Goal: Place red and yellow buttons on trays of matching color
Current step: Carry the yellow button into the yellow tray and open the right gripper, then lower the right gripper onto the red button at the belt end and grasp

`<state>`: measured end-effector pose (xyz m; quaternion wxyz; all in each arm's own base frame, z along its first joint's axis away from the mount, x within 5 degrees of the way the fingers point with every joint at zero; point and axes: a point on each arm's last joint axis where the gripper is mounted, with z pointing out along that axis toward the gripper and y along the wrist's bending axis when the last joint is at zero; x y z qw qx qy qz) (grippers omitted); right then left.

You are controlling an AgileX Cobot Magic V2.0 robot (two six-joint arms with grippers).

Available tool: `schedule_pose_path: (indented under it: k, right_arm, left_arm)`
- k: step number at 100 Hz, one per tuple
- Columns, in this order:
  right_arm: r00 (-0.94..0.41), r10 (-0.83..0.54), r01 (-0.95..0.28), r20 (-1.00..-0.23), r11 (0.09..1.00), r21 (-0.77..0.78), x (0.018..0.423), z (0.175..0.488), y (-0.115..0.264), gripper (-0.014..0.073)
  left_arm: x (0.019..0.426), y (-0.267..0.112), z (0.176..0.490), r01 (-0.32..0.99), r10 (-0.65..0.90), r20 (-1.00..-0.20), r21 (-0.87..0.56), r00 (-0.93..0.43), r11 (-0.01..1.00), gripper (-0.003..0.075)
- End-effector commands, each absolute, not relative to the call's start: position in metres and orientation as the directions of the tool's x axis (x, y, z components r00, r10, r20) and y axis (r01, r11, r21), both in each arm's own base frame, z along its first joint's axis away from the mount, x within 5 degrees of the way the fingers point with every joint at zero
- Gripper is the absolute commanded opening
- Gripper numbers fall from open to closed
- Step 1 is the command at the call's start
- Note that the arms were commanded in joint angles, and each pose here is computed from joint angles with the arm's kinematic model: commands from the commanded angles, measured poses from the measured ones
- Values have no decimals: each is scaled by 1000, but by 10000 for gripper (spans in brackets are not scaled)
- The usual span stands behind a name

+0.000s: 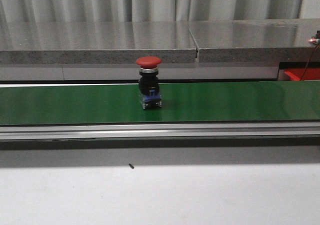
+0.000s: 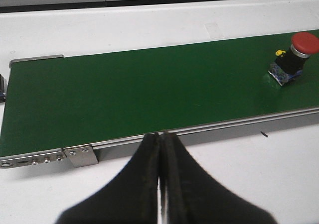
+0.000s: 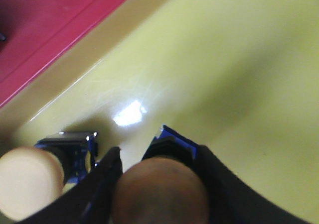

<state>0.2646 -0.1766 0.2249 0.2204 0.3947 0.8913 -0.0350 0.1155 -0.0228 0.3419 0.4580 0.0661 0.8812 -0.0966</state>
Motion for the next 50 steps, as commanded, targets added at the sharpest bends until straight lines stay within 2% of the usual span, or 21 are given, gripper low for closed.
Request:
schedule_pose_path:
  k: [1,7,14,31,38,50]
  right_arm:
    - [-539,671,717,-509,683,142,272,235,-184,60]
    - [-537,673,718,-509,681,144,275,230,-186,75]
    - [-541,676,719,-501,681,142,277,224,-187,144]
    - [-542,675,719,-500,681,140,279,220,-189,454]
    - [-539,673,718,-507,681,142,279,221,-189,542]
    - [-532,670,717,-517,682,146,279,224,-189,583]
  left_arm:
    - [117,-24,354,210,4,-862,-119,-507,970,-20]
    - [117,-24,354,210,4,-862,-119,-507,970,-20]
    - [117,-24,354,210,4,-862,-119,-507,970,-20]
    - [117,-24,354,210,4,-862,-119,-507,970,-20]
    - [117,-24,354,210,4,-862,-119,-507,970,-20]
    - [117,-24,354,210,4,-862,-119,-507,970,-20]
